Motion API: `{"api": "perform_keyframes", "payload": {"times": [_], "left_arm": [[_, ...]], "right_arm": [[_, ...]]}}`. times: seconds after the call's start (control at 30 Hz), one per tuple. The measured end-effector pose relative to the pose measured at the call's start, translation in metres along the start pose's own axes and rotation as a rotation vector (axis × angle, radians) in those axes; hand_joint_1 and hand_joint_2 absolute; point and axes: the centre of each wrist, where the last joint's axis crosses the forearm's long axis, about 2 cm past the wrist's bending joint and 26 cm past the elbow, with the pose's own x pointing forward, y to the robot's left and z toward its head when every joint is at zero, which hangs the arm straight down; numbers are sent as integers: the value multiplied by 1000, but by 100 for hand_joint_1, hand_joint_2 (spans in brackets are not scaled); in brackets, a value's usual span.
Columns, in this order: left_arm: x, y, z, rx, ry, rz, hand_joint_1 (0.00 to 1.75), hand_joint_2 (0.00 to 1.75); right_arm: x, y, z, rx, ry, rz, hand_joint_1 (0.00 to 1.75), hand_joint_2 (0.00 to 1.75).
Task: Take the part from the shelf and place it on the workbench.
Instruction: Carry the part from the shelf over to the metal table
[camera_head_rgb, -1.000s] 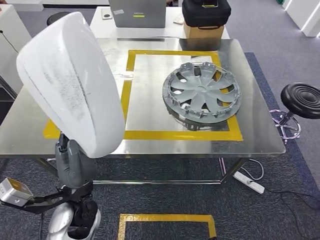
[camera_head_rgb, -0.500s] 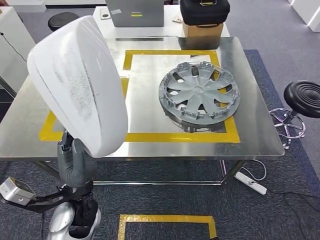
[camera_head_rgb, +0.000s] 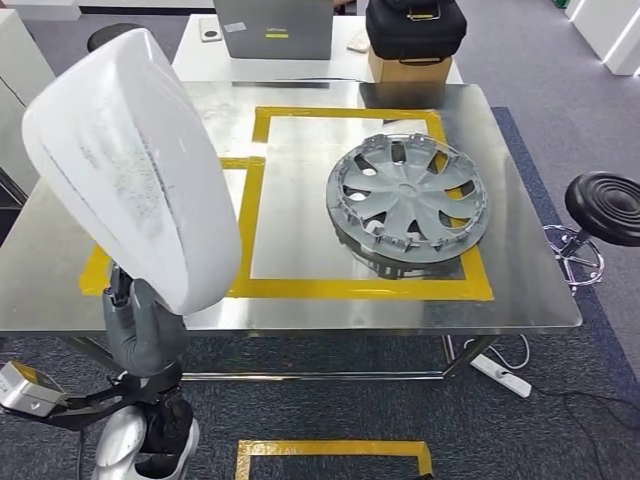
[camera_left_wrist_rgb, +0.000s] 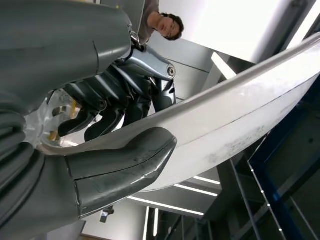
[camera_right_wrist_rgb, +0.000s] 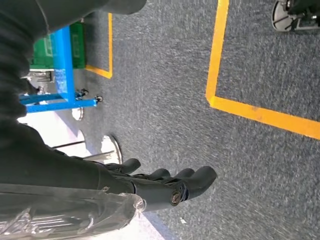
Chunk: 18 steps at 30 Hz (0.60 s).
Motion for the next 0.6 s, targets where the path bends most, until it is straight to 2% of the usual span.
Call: {"api": "perform_keyframes", "payload": {"times": [0.3, 0.6], "left_arm": [[0, 1, 0, 20, 21, -37, 175, 175], [-11, 7, -2, 2, 103, -169, 175, 175]], "right_arm": [[-2, 1, 0, -2, 3, 2, 0, 175], [2, -1, 0, -3, -6, 8, 0, 175]]}}
